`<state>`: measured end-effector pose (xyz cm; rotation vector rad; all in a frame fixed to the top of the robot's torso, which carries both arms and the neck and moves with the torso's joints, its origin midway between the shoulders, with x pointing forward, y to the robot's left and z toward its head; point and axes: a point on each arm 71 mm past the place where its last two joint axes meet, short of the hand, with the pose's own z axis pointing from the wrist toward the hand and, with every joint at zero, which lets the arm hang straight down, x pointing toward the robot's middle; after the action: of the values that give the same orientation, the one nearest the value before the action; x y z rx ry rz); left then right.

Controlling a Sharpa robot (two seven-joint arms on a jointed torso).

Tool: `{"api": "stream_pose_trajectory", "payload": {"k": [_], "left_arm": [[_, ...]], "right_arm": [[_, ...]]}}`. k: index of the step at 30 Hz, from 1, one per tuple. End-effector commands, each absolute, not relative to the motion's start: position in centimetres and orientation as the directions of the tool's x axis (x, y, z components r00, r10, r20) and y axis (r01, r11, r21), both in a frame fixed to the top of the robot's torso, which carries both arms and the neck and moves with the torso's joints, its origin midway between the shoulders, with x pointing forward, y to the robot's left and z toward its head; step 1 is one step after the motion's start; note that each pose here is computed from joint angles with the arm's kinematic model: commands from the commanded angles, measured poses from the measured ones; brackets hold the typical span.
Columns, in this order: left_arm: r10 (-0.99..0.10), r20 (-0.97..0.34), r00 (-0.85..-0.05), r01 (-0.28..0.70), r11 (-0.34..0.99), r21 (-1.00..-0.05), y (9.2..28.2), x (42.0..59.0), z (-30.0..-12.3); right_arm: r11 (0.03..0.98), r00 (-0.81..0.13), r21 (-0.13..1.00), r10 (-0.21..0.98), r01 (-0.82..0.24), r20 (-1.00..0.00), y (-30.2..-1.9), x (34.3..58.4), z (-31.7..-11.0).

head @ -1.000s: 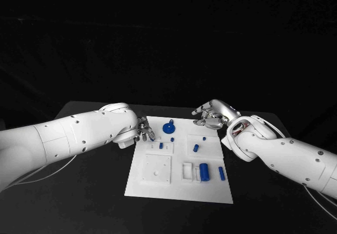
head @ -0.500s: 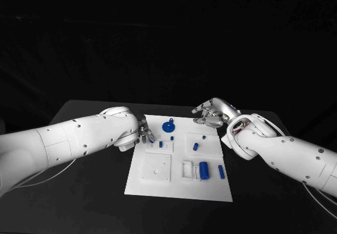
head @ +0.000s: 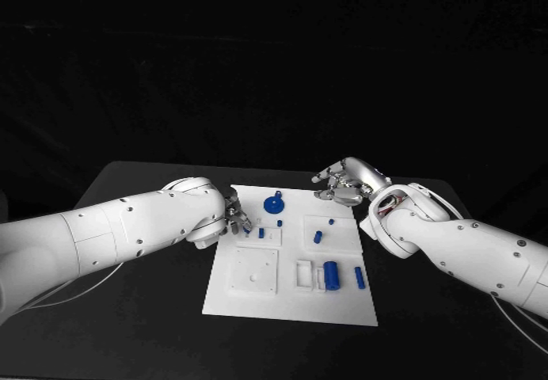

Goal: Assemble the parts on the task board

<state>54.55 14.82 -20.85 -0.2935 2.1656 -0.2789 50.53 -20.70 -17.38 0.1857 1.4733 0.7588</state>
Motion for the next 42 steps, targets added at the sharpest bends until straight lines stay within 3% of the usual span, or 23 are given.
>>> {"api": "stream_pose_trajectory", "payload": {"k": [1, 42], "left_arm": [[-0.313, -0.778, -0.545, -0.098, 0.945, -0.311, 14.62, 54.49, -20.88], [-0.24, -0.77, -0.591, -0.062, 0.966, -0.252, 14.72, 53.52, -21.43]], "right_arm": [[0.755, -0.089, 0.552, 0.56, -0.353, -0.823, -20.63, 50.5, -17.37], [0.756, -0.098, 0.555, 0.559, -0.348, -0.823, -20.74, 50.55, -17.48]]}}
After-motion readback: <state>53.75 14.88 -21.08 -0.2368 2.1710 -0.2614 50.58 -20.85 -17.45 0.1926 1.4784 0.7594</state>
